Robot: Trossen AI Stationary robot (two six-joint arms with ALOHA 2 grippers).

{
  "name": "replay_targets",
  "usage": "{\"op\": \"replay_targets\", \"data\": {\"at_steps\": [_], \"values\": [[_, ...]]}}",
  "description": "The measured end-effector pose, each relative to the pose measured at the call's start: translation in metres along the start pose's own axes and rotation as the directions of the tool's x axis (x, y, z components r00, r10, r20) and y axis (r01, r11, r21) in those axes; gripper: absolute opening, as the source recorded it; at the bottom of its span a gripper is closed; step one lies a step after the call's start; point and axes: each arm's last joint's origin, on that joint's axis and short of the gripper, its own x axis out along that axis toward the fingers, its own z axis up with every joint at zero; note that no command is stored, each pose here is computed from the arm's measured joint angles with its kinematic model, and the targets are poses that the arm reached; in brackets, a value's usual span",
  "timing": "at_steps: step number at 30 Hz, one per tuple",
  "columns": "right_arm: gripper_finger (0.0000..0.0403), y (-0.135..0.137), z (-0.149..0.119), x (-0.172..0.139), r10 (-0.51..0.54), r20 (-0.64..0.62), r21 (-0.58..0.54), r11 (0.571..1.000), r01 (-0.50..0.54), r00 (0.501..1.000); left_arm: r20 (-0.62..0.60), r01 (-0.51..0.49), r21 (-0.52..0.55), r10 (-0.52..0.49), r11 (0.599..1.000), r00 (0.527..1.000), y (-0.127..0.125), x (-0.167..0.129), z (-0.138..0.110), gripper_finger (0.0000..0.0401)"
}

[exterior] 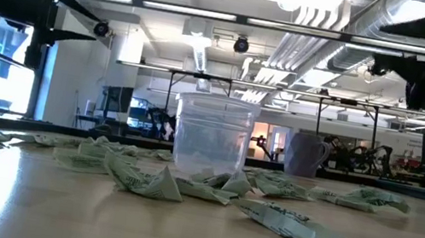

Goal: Pick and place Stevia / Truvia into bins
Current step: Put the green stevia packet into the transparent container

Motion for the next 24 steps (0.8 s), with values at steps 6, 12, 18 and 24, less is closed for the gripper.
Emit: {"op": "replay_targets", "data": {"at_steps": [6, 12, 18, 24], "values": [[0.0209, 0.02, 0.031, -0.007, 0.177, 0.319, 0.139, 0.963, -0.23, 0.931, -0.05, 0.03, -0.018, -0.031, 0.999, 0.998, -0.002, 0.0, -0.001, 0.0182], [0.0208, 0.032, 0.049, -0.013, 0.248, 0.412, 0.129, 0.937, -0.325, 0.877, -0.056, 0.063, -0.031, -0.065, 0.998, 0.996, -0.005, 0.0, -0.001, 0.0182], [0.0204, 0.022, 0.018, 0.016, -0.021, -0.186, 0.063, 0.997, 0.034, 0.982, -0.166, 0.102, -0.025, -0.105, 0.994, 0.98, -0.007, -0.001, -0.004, 0.0182], [0.0204, 0.016, -0.005, 0.032, -0.346, -0.686, -0.319, 0.934, 0.162, 0.641, -0.18, 0.113, 0.07, -0.099, 0.991, 0.979, -0.006, 0.0, -0.004, 0.0182]]}}
